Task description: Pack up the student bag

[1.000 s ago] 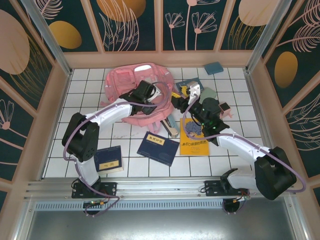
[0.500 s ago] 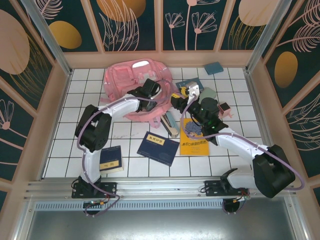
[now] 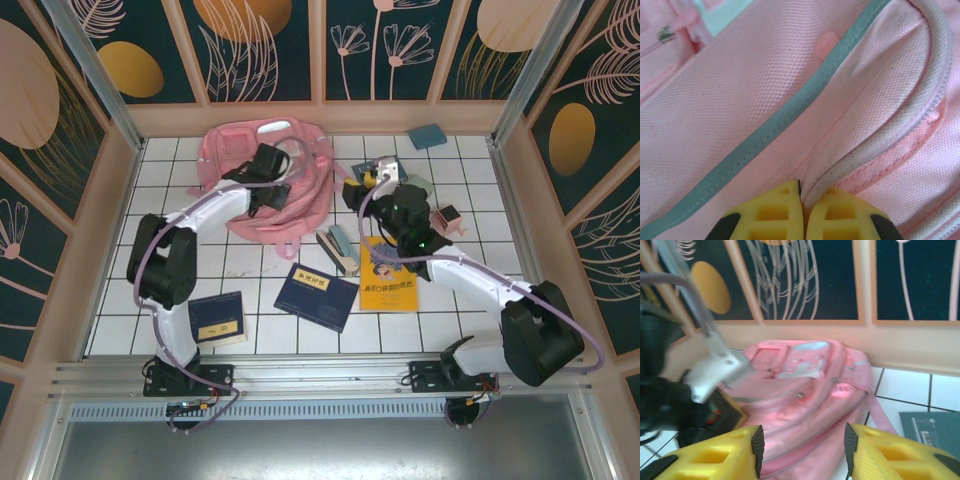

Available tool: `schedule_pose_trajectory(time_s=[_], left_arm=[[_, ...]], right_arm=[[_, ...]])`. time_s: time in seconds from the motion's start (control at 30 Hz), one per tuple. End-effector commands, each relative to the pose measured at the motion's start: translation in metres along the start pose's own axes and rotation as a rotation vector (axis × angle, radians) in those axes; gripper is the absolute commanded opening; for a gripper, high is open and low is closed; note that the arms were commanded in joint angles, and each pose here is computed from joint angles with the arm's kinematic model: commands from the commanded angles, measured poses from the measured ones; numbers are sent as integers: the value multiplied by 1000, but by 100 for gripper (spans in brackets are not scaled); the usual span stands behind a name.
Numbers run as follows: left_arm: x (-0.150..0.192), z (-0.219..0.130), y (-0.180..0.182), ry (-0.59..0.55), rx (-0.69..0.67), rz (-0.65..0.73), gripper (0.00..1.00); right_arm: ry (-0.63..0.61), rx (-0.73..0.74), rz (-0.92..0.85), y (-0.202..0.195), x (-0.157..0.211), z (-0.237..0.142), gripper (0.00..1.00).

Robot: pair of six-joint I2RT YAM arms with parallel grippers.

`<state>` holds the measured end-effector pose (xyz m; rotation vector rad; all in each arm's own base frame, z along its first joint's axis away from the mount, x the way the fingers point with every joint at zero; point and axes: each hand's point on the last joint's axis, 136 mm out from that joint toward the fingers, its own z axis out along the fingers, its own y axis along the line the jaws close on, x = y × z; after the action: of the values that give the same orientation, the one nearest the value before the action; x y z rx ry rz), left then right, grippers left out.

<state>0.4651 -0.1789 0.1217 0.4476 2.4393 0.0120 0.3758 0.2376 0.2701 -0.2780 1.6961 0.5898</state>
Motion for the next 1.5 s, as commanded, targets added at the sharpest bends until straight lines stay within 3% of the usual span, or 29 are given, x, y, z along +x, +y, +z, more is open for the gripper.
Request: schedule_pose_trajectory(time_s=[0.0, 0.17, 0.33, 0.4, 0.47, 0.57, 0.73, 0.87, 0.93, 1.0, 1.07, 1.17, 1.3, 1.47], left_arm=[[-19, -28, 35, -89, 4, -306, 0], [-16, -39, 40, -76, 106, -457, 0], [-29, -54, 42, -97, 235, -588, 0], [-33, -56, 44, -95, 248, -608, 0], [-33, -55, 50, -104, 223, -614, 0], [-23, -48, 59, -101, 207, -662, 0], [2, -18, 48, -29, 279, -724, 0], [13, -6, 41, -9, 309, -737, 0], [15, -4, 37, -8, 330, -740, 0], [18, -2, 34, 2, 348, -746, 0], [20, -2, 31, 1, 360, -753, 0], [19, -3, 30, -6, 368, -752, 0], [19, -4, 32, -9, 369, -752, 0], [12, -11, 35, -35, 393, -765, 0]], right_arm=[[33, 119, 100, -17, -16, 1, 52], [51, 67, 127, -15, -22, 4, 49], [-4, 24, 386, -37, -24, -5, 26], [84, -19, 441, -38, -18, 4, 26], [192, 62, 451, -49, 0, 14, 26], [315, 139, 489, -62, 33, 12, 36], [495, 310, 606, -101, 103, -18, 43], [587, 448, 671, -134, 151, -49, 53], [618, 449, 688, -139, 166, -57, 55], [632, 292, 615, -115, 161, -44, 56], [707, 186, 509, -82, 164, -29, 64], [820, 167, 325, -47, 179, -11, 75], [954, 152, 241, -24, 212, -3, 93], [1062, 175, 126, -14, 237, -8, 99]])
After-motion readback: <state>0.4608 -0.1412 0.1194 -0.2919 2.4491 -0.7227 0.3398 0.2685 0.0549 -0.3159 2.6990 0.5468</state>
